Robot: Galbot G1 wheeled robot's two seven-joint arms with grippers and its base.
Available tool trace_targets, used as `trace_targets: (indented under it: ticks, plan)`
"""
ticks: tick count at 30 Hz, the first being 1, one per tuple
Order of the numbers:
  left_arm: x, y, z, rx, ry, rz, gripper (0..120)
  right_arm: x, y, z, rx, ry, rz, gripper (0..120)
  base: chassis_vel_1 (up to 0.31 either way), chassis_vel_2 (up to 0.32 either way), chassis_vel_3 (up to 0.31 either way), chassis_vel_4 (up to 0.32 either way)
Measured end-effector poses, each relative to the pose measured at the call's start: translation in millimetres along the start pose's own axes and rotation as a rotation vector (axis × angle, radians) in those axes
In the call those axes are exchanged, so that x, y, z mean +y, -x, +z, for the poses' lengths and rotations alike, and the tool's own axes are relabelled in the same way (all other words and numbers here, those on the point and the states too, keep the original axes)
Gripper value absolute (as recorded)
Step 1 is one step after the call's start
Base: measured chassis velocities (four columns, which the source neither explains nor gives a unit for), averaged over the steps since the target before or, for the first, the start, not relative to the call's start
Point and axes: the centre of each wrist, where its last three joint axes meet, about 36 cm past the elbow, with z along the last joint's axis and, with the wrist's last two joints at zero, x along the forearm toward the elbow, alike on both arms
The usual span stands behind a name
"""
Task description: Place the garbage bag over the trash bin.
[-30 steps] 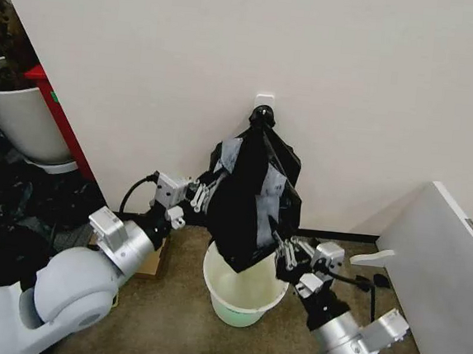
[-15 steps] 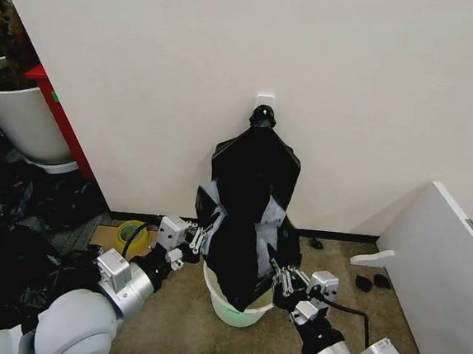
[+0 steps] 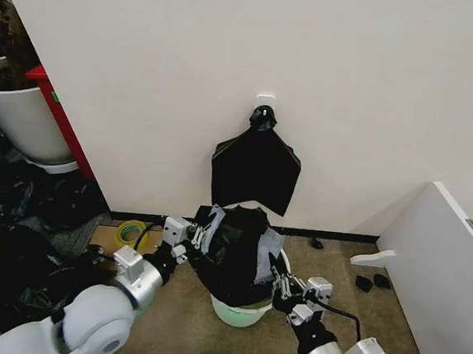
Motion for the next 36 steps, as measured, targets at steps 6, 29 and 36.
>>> trace_targets:
  ticks: [6, 29, 36]
  plan:
    - [-11, 18, 15, 0.014, -0.056, 0.006, 0, -19, 4, 14, 0.009, -0.029, 0.052, 0, 0.0, 0.0, 0.0, 0.0]
    - [-23, -6, 50, 0.115, -0.137, -0.078, 0, -47, -3, 24, 0.17, -0.174, 0.235, 0, 0.0, 0.0, 0.0, 0.0]
    - [-31, -39, 50, 0.197, -0.171, -0.133, 0, -44, -10, 15, 0.293, -0.233, 0.373, 0, 0.0, 0.0, 0.0, 0.0]
